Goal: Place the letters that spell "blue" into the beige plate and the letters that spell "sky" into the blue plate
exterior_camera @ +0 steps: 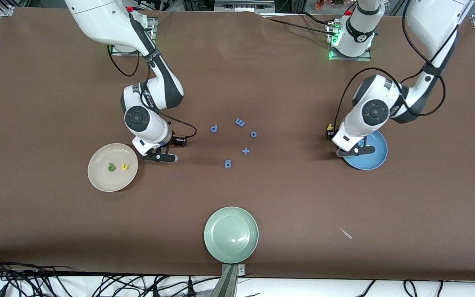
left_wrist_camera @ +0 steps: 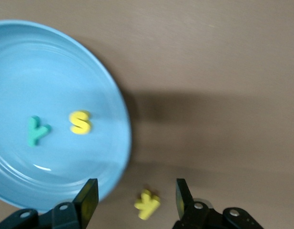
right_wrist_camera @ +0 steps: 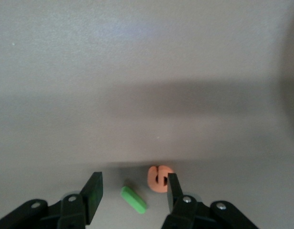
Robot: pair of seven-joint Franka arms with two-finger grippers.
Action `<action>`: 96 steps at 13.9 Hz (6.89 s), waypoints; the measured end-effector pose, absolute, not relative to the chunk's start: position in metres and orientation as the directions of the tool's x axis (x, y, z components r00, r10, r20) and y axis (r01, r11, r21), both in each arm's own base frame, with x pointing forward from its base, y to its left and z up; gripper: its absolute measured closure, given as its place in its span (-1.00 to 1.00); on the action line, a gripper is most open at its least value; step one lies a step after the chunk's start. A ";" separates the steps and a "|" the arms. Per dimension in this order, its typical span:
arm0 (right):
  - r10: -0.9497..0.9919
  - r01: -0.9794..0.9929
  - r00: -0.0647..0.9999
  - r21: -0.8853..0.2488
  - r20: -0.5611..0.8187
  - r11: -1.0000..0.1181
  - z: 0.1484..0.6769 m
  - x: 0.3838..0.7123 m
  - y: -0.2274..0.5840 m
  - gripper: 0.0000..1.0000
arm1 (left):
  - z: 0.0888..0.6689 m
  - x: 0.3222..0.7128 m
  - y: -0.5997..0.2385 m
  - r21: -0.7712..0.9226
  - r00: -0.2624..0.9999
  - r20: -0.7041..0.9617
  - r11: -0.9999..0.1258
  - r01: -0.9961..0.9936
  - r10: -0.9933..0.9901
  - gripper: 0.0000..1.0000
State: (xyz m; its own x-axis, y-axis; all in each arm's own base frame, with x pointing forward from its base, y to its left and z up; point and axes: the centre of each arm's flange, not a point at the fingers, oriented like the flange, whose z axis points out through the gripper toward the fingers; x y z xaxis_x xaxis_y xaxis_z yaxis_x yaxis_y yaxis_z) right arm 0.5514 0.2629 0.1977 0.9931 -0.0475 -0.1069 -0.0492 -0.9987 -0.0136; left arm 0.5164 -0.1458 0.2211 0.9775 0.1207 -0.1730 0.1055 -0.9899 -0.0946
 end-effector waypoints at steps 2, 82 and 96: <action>-0.033 -0.032 0.995 0.015 -0.094 -0.999 0.198 0.555 0.254 -0.27 | 0.215 0.506 -0.150 -0.104 0.975 -0.195 -0.990 0.091 0.110 -0.42; -0.092 -0.089 0.991 0.033 -0.097 -0.995 0.179 0.510 0.277 0.49 | 0.210 0.474 -0.155 -0.042 0.970 -0.173 -0.983 -0.181 -0.171 0.52; 0.076 0.088 0.982 0.062 -0.175 -0.994 0.258 0.579 0.178 0.81 | 0.245 0.530 -0.014 -0.015 0.963 -0.236 -0.991 -0.136 -0.129 0.52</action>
